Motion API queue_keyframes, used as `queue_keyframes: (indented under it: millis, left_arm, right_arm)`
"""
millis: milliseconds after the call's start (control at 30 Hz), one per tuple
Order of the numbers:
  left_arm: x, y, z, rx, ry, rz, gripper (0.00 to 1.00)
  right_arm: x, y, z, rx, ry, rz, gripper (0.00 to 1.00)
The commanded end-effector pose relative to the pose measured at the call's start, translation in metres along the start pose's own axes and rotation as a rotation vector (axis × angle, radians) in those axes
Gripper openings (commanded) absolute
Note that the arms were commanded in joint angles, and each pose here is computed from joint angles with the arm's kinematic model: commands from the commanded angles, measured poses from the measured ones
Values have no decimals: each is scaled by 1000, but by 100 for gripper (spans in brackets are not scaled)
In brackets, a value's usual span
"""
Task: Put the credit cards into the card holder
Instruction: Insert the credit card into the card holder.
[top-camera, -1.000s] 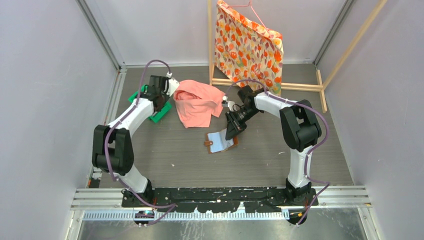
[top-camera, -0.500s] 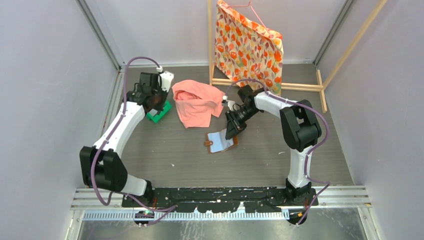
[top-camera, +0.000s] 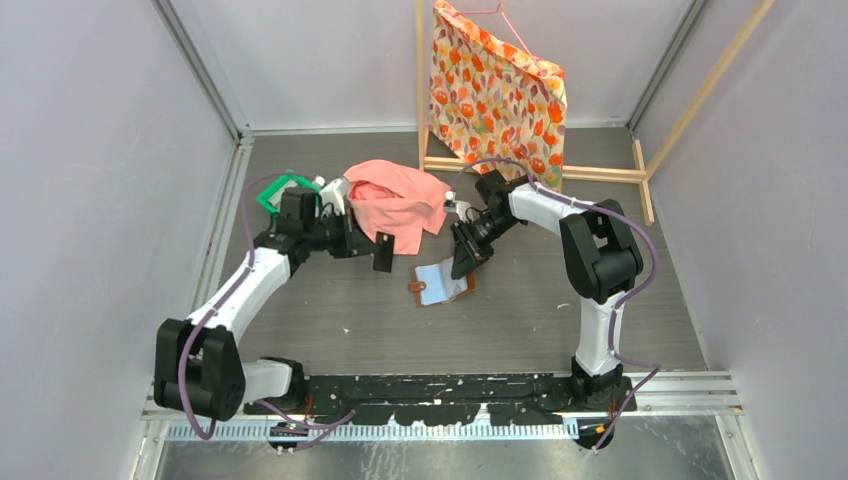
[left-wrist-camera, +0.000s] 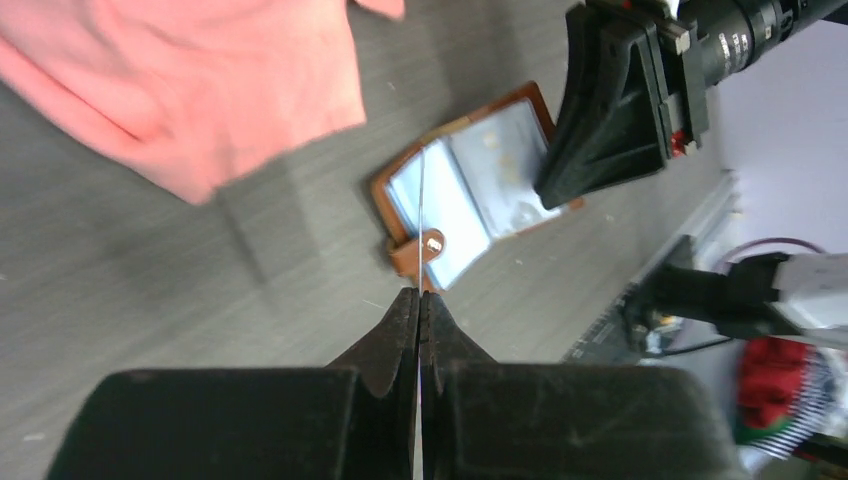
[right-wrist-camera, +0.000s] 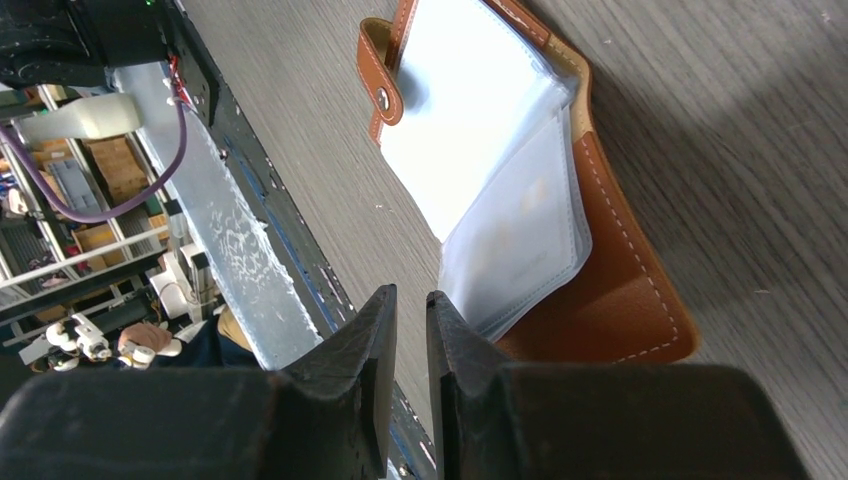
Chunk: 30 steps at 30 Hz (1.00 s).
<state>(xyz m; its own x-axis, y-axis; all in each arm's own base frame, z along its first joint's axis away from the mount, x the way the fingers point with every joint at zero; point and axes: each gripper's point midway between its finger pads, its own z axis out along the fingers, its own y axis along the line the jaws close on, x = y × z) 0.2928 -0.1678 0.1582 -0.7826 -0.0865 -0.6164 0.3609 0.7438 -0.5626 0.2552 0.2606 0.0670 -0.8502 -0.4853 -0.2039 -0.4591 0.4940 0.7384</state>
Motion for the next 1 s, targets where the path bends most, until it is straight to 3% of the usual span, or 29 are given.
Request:
queue_keyframes:
  millis: [0, 533, 967]
  left_arm:
    - [3, -35, 15, 226, -7, -185, 0]
    - [52, -60, 88, 316, 109, -280, 0]
    - [69, -53, 113, 288, 159, -321, 1]
  right_arm:
    - [-13, 9, -8, 18, -31, -39, 23]
    - [-9, -9, -5, 91, -6, -27, 22]
    - [-3, -37, -3, 202, 37, 13, 12]
